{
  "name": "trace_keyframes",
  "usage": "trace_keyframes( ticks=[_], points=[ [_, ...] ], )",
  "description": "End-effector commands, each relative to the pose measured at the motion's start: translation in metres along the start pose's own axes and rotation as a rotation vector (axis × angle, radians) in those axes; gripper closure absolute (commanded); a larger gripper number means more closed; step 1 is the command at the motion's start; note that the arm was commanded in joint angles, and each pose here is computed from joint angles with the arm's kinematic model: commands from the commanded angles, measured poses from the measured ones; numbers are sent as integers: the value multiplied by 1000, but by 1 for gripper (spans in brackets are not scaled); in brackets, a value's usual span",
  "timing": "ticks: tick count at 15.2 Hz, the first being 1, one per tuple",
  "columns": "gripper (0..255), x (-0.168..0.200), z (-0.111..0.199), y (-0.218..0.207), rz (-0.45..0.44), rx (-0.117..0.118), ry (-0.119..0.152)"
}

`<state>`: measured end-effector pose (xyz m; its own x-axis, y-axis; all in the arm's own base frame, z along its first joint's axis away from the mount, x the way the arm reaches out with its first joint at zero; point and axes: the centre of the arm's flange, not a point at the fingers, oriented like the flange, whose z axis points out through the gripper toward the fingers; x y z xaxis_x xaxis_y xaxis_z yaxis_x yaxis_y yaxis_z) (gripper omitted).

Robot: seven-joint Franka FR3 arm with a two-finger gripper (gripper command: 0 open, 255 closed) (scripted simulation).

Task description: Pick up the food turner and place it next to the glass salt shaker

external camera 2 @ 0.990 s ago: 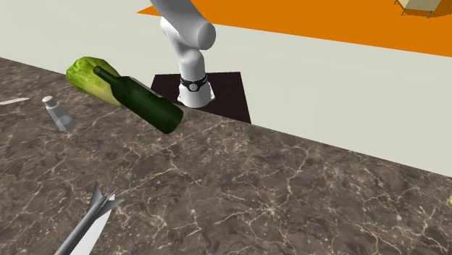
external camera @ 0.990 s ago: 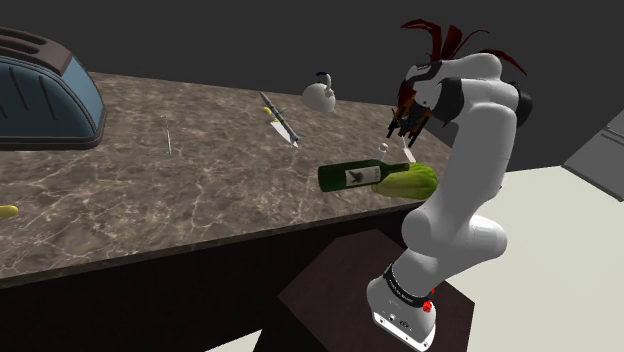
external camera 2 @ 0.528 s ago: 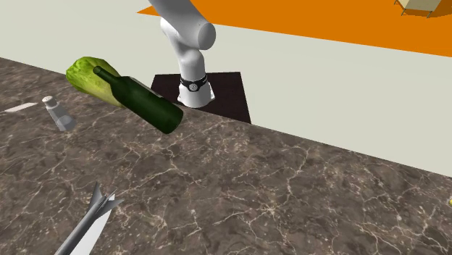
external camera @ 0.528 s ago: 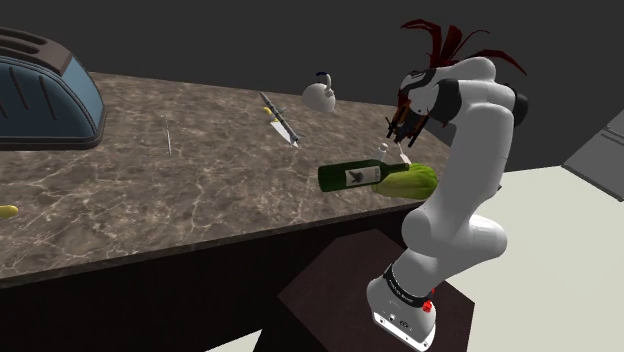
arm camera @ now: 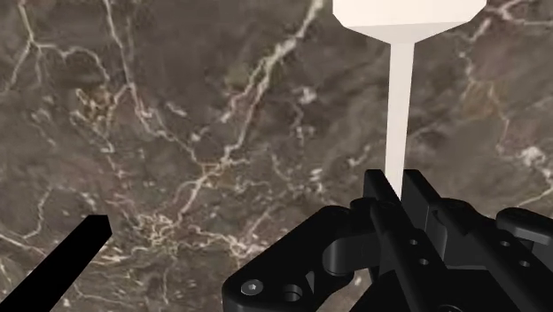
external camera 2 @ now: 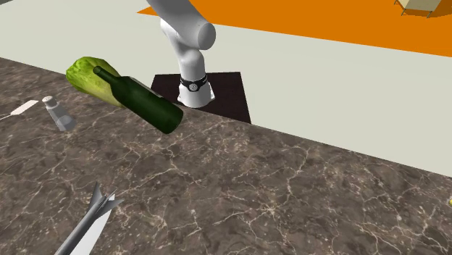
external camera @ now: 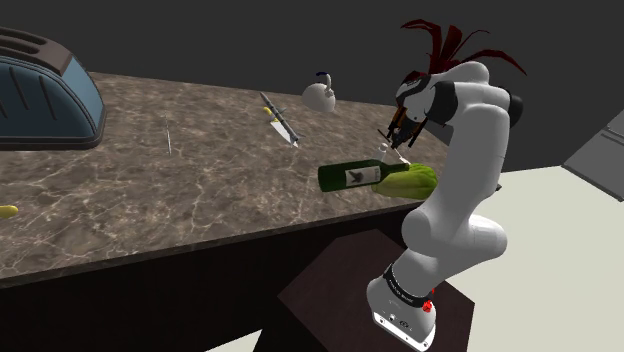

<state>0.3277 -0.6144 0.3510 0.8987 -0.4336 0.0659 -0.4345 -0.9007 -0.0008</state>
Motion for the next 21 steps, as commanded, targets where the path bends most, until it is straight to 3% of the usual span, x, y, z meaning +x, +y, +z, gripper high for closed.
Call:
trace_keyframes(
  ticks=[1, 5, 6, 11, 15, 21],
  points=[
    [255, 0, 1, 0, 0, 0, 0],
    [255, 0, 1, 0, 0, 0, 0],
    [0, 0, 1, 0, 0, 0, 0],
    [0, 0, 1, 0, 0, 0, 0],
    [0, 0, -49, 0, 0, 0, 0],
    [0, 0, -49, 0, 0, 0, 0]
  ],
)
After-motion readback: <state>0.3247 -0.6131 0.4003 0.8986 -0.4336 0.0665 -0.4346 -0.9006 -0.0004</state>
